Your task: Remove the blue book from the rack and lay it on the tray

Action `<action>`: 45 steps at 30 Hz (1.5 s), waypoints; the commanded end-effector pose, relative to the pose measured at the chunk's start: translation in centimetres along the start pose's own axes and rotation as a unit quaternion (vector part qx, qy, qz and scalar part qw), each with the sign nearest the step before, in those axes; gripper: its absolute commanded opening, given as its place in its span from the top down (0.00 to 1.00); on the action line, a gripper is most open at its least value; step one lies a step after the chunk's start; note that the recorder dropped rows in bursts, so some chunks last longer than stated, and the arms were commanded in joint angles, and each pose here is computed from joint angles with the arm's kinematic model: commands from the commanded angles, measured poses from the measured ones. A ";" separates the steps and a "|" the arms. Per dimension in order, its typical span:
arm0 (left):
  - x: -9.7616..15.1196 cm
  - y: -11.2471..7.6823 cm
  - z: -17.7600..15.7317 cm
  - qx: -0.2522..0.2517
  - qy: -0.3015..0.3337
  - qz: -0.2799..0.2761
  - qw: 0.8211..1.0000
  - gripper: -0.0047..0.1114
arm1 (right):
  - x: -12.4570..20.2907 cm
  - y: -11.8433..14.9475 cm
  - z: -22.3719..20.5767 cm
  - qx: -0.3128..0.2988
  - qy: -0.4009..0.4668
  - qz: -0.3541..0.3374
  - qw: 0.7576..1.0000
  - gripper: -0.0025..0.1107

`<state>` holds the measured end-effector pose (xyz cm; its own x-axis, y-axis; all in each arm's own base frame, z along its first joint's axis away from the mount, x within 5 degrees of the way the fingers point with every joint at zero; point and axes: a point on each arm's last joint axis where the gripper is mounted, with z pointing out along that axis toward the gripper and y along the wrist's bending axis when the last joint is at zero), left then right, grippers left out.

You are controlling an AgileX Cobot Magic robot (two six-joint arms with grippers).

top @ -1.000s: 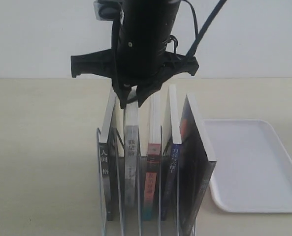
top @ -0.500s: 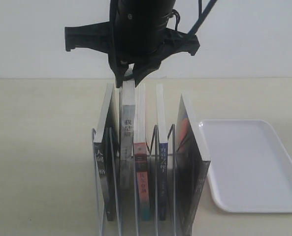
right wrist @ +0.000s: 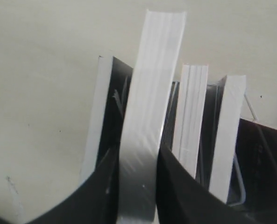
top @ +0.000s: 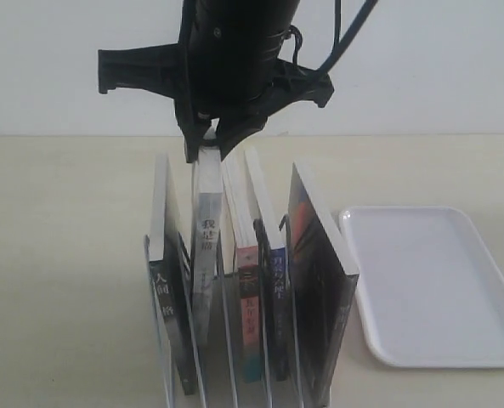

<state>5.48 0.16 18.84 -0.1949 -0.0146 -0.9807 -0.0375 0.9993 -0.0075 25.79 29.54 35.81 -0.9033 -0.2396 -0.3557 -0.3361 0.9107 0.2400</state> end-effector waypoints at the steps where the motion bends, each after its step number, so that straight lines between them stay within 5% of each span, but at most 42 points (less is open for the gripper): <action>1: 0.0 0.0 0.0 0.000 -0.004 -0.001 1.000 0.92 | 0.4 -0.4 0.2 0.005 -0.005 -0.003 1.000 0.98; 10: 0.0 0.0 0.0 0.000 -0.004 -0.001 1.000 0.92 | 0.6 -0.6 0.7 0.013 0.000 -0.012 1.000 0.95; 13: 0.0 0.0 0.0 0.000 -0.004 -0.001 1.000 0.92 | 0.6 -0.6 0.7 0.013 0.000 -0.012 1.000 0.79; 17: 0.0 0.0 0.0 0.000 -0.004 -0.001 1.000 0.92 | 0.6 -0.6 0.7 0.013 0.000 -0.012 1.000 0.38; 19: 0.0 0.0 0.0 0.000 -0.004 -0.001 1.000 0.92 | 0.6 -0.6 0.7 0.013 0.000 -0.008 1.000 0.30; 22: 0.0 0.0 0.0 0.000 -0.004 -0.001 1.000 0.92 | 0.5 -0.5 0.4 0.008 -0.003 -0.003 1.000 0.35; 29: 0.0 0.0 0.0 0.000 -0.004 -0.001 1.000 0.92 | 0.9 -0.6 -5.0 -0.025 -0.059 -0.033 0.997 0.70; 34: 0.0 0.0 0.0 0.000 -0.004 -0.001 1.000 0.92 | 1.8 -1.0 -8.8 -0.045 -0.096 -0.054 0.993 0.70; 45: 0.0 0.0 0.0 0.000 -0.004 -0.001 1.000 0.92 | 3.4 -2.9 -4.1 0.031 -0.034 -0.066 0.997 0.62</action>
<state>5.48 0.16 18.84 -0.1949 -0.0146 -0.9807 -0.0375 0.9993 -0.0075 22.50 24.90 37.65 -0.8426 -0.3239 -0.4302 -0.4226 0.8929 0.1555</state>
